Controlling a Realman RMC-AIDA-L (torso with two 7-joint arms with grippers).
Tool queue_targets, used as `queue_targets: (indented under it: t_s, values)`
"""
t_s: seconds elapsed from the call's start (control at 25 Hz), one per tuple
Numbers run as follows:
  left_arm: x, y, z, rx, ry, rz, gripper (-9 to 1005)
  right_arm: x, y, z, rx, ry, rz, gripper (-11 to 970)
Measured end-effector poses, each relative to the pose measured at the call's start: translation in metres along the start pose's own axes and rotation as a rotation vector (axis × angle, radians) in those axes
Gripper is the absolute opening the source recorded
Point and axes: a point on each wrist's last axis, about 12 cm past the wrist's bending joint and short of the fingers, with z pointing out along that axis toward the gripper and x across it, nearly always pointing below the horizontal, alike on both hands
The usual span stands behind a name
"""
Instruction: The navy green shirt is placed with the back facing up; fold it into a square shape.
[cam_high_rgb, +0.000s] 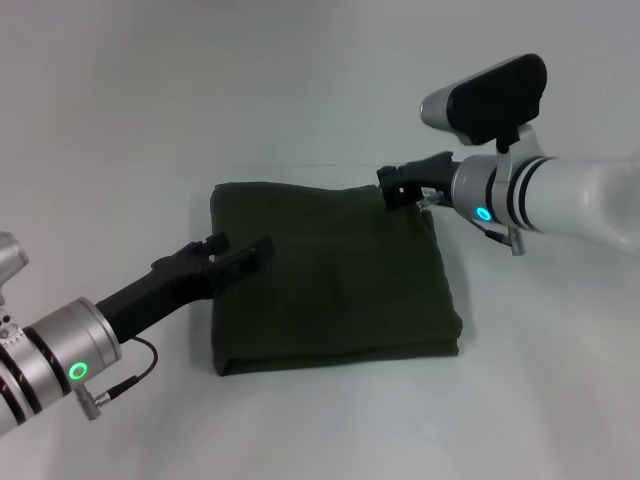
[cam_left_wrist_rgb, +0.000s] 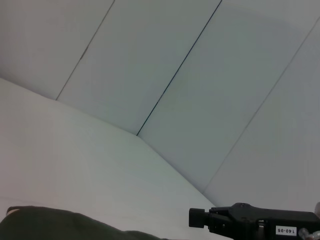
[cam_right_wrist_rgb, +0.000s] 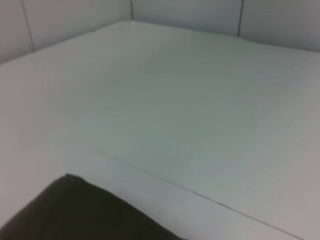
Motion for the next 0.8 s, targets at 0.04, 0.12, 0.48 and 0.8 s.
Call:
queue_targets:
  t_s: [0.04,0.12,0.48,0.8]
  values:
    - [0.0,0.0,0.001,-0.002,0.001,0.0,934,0.002,0.0,0.0,0.004,0.005,-0.006,-1]
    - [0.0,0.0,0.003,-0.002,0.003,-0.002,934,0.011,0.001,0.0,0.009,0.02,-0.019,-1]
    - [0.001,-0.001,0.004,-0.004,0.006,-0.01,935,0.037,0.0,-0.002,0.01,0.062,-0.06,0]
    - [0.003,0.0,0.002,-0.013,0.01,-0.023,935,0.039,-0.013,-0.008,0.045,0.042,-0.047,-1]
